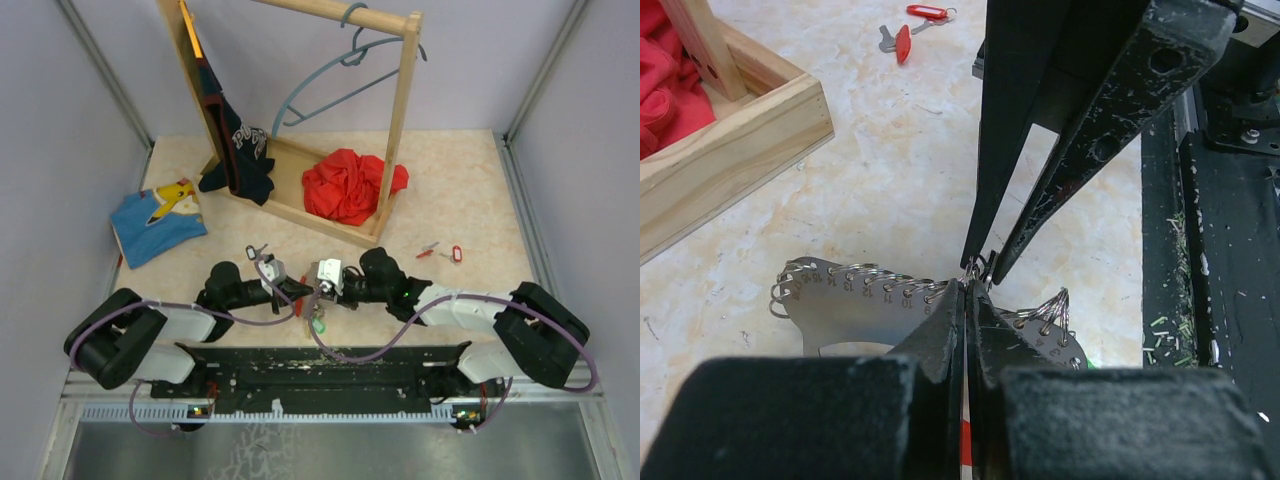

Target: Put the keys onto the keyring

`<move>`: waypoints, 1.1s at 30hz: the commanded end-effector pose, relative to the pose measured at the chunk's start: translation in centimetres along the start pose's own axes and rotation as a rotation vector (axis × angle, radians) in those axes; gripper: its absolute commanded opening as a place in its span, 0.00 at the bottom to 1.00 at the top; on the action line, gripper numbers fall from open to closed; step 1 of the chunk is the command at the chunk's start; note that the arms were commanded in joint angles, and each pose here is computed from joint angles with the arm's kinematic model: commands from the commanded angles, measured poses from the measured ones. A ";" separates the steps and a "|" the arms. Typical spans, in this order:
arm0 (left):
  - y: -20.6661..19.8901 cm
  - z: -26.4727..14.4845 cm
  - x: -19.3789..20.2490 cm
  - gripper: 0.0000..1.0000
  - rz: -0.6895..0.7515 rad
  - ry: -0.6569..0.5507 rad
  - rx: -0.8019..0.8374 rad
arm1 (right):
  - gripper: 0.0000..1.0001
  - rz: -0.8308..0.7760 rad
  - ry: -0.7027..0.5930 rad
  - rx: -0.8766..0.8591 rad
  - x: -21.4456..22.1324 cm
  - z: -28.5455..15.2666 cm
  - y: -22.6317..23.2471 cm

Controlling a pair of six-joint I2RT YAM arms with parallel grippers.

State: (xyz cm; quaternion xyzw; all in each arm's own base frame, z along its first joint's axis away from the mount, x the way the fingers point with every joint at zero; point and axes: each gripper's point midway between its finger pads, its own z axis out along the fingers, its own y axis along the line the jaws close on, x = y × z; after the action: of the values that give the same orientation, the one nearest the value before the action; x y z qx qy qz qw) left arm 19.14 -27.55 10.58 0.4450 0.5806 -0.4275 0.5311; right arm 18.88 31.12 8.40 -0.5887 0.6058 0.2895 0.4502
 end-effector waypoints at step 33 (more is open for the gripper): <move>-0.5 0.8 -0.5 0.19 -0.004 -0.012 0.076 | 0.00 -0.167 0.027 -0.018 -5.5 -1.4 -1.7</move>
State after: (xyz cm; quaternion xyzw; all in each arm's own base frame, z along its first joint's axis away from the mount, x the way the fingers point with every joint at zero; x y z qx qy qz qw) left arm 18.80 -27.95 10.41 0.4537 0.5742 -0.4403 0.5201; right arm 19.15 30.16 10.72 -0.6393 0.5972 0.2378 0.4220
